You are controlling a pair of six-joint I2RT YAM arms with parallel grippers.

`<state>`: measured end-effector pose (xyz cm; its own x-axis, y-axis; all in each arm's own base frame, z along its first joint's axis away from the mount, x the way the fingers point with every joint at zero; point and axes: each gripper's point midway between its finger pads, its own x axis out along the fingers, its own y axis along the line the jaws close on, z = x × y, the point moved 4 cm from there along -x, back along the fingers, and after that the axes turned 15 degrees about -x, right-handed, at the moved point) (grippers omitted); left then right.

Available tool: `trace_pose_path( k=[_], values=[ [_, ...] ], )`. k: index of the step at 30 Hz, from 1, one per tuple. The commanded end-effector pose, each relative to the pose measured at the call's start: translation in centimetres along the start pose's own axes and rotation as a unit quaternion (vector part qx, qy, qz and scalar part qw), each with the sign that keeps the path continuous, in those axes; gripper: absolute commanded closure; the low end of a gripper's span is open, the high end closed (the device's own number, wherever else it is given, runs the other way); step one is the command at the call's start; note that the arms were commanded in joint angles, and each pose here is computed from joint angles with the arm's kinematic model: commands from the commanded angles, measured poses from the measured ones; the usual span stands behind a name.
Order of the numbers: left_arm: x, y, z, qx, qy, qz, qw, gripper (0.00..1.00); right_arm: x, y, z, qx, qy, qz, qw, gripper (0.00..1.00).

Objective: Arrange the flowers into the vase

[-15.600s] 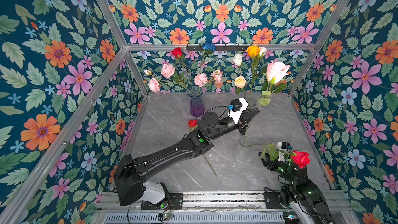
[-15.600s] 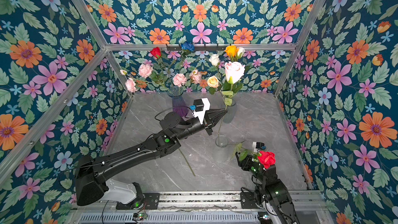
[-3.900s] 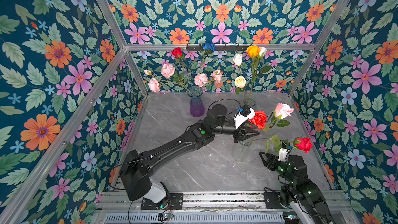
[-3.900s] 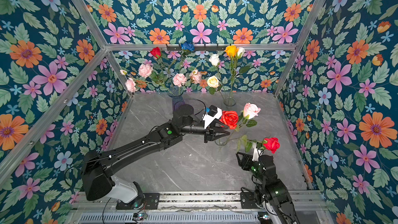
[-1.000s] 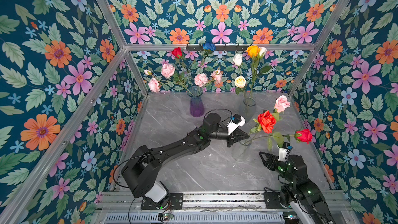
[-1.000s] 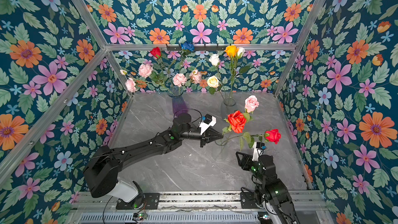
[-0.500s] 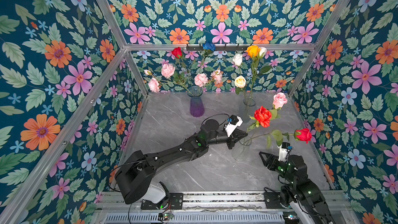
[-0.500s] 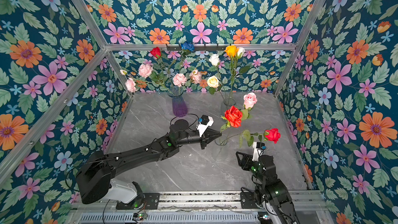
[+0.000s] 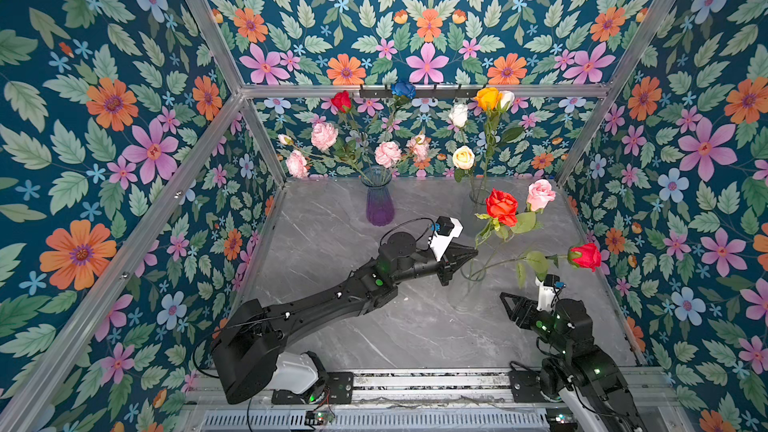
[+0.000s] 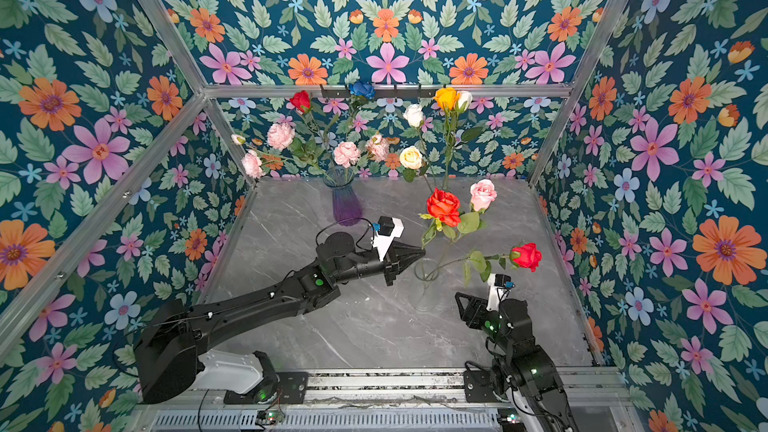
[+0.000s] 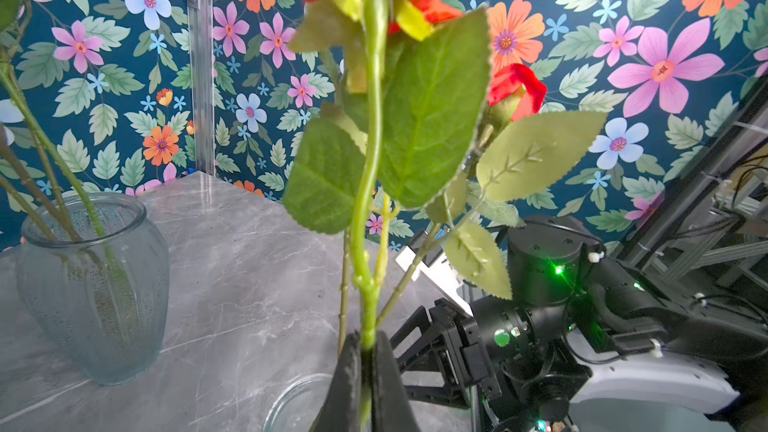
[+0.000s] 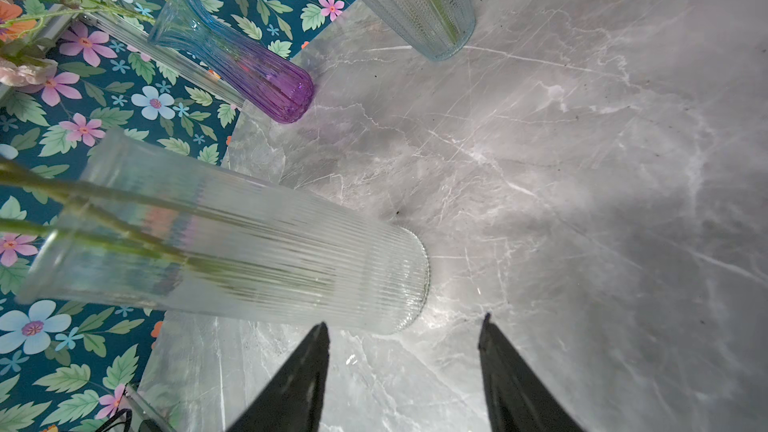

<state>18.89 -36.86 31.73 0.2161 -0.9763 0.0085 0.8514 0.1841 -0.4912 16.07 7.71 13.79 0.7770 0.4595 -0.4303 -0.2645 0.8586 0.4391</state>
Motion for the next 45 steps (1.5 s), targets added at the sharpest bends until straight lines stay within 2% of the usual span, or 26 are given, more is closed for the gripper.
trace_pose_path(
  k=[1, 11, 17, 29, 38, 45],
  values=[
    [0.0, 0.1, 0.9, -0.014, -0.026, 0.035, 0.999, 1.0, 0.0, 0.0, 0.0, -0.001, 0.0, -0.001, 1.0, 0.41],
    [-0.8, 0.3, 3.4, -0.054, -0.069, 0.111, 0.99, 1.0, 0.0, 0.0, 0.0, -0.002, 0.0, -0.001, 1.0, 0.41],
    [0.0, 0.6, 4.4, -0.096, -0.052, 0.144, 0.984, 1.0, 0.0, 0.0, 0.0, -0.001, -0.001, -0.001, 1.0, 0.41],
    [0.2, 1.9, 3.8, -0.135, -0.019, 0.196, 0.971, 1.0, 0.0, 0.0, 0.0, -0.001, -0.001, -0.001, 1.0, 0.41],
    [0.1, 1.8, 2.3, -0.158, -0.034, 0.164, 0.973, 1.0, 0.0, 0.0, 0.0, -0.001, 0.0, 0.0, 1.0, 0.41],
    [1.5, -0.1, 0.7, -0.124, -0.015, 0.114, 0.986, 1.0, 0.0, 0.0, 0.0, -0.002, -0.001, -0.001, 1.0, 0.41]
  ],
)
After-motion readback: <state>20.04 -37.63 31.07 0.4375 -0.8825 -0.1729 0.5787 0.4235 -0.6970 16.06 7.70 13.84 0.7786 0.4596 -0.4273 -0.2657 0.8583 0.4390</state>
